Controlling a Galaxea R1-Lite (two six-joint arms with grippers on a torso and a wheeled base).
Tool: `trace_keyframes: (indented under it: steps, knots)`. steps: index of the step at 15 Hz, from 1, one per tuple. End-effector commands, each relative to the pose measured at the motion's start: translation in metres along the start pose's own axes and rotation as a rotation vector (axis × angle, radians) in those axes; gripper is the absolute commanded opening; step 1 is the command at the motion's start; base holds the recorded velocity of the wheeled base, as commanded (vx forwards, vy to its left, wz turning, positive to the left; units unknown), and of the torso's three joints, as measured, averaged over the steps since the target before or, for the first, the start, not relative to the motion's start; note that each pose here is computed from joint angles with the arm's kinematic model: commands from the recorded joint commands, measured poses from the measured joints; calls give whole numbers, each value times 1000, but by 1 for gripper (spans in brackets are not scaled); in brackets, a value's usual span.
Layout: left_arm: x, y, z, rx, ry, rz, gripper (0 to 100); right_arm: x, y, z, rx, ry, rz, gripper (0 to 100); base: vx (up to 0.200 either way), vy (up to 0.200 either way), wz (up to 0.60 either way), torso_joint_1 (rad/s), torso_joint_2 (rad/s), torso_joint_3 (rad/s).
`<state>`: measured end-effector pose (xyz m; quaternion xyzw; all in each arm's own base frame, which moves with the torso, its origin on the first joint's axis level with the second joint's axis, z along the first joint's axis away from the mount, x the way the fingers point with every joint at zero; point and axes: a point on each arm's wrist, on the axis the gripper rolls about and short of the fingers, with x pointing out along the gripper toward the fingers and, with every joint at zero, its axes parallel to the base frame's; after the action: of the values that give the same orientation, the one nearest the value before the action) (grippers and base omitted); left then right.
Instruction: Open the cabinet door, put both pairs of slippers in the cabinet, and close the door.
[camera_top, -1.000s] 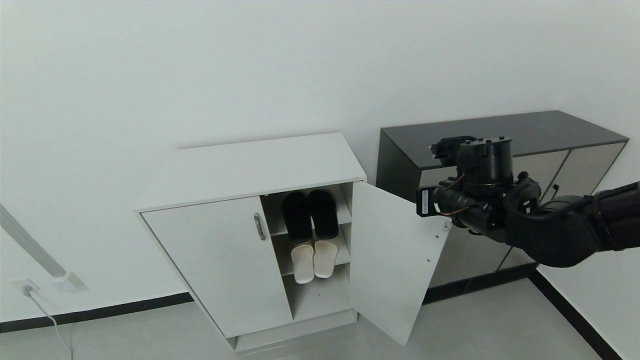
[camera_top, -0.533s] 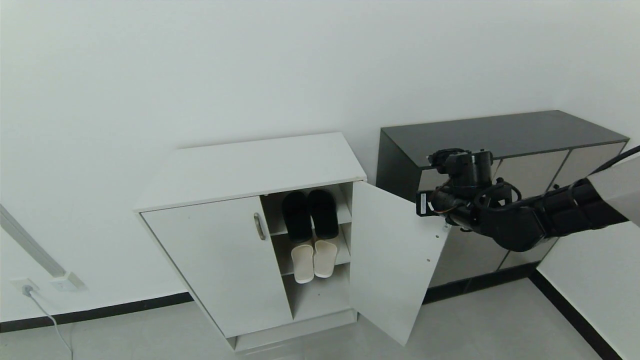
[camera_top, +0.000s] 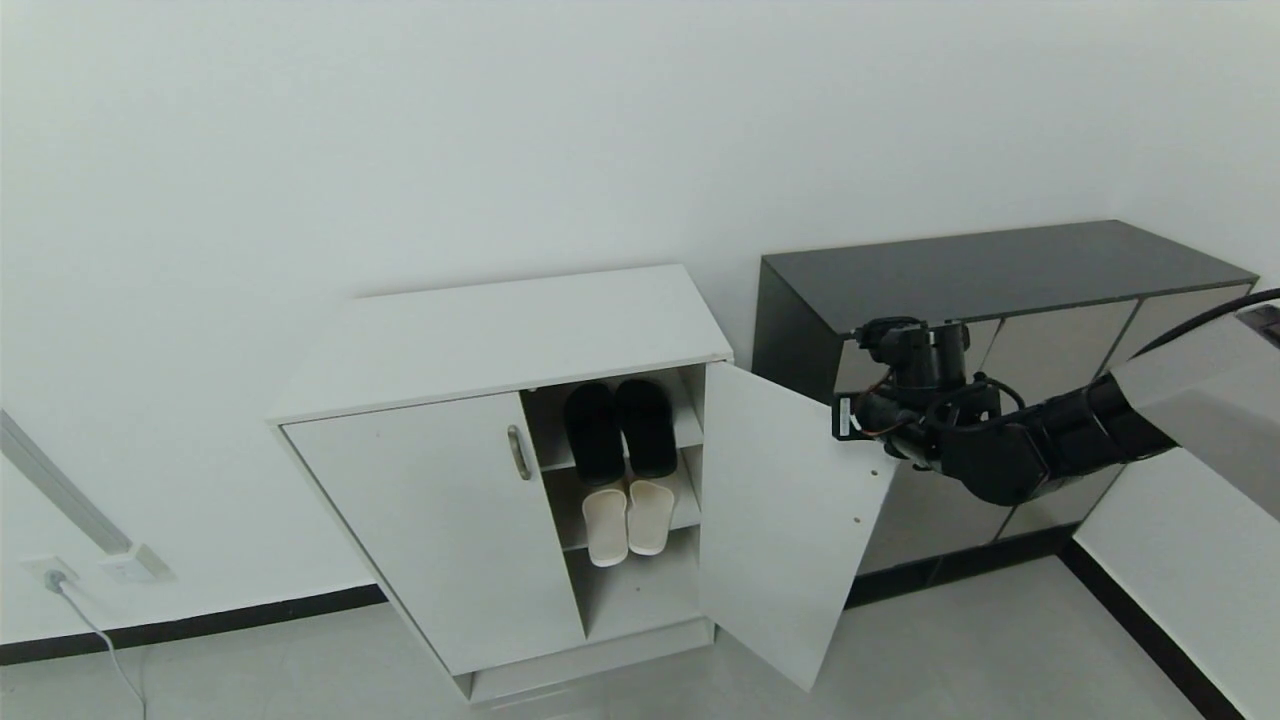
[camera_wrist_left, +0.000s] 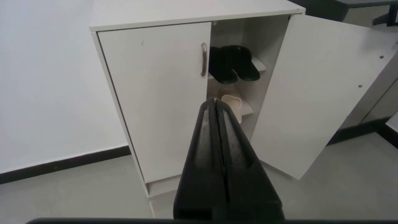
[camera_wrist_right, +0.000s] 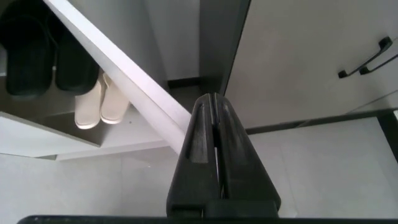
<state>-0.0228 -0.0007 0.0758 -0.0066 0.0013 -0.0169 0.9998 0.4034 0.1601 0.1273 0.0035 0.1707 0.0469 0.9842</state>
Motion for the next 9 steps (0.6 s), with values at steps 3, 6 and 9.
trace_keyframes:
  steps: [3,6,9]
  knots:
    - [0,0,0,-1,-1,0,0,2,-1,-8,-3,24,0,0,0,0,0,0,0,0]
    - [0,0,0,-1,1,-1,0,-20,15,-14,-27,49,53,0,0,0,0,0,0,0]
    - [0,0,0,2,1,0,0,-54,38,-16,-42,45,153,0,0,0,0,0,0,0]
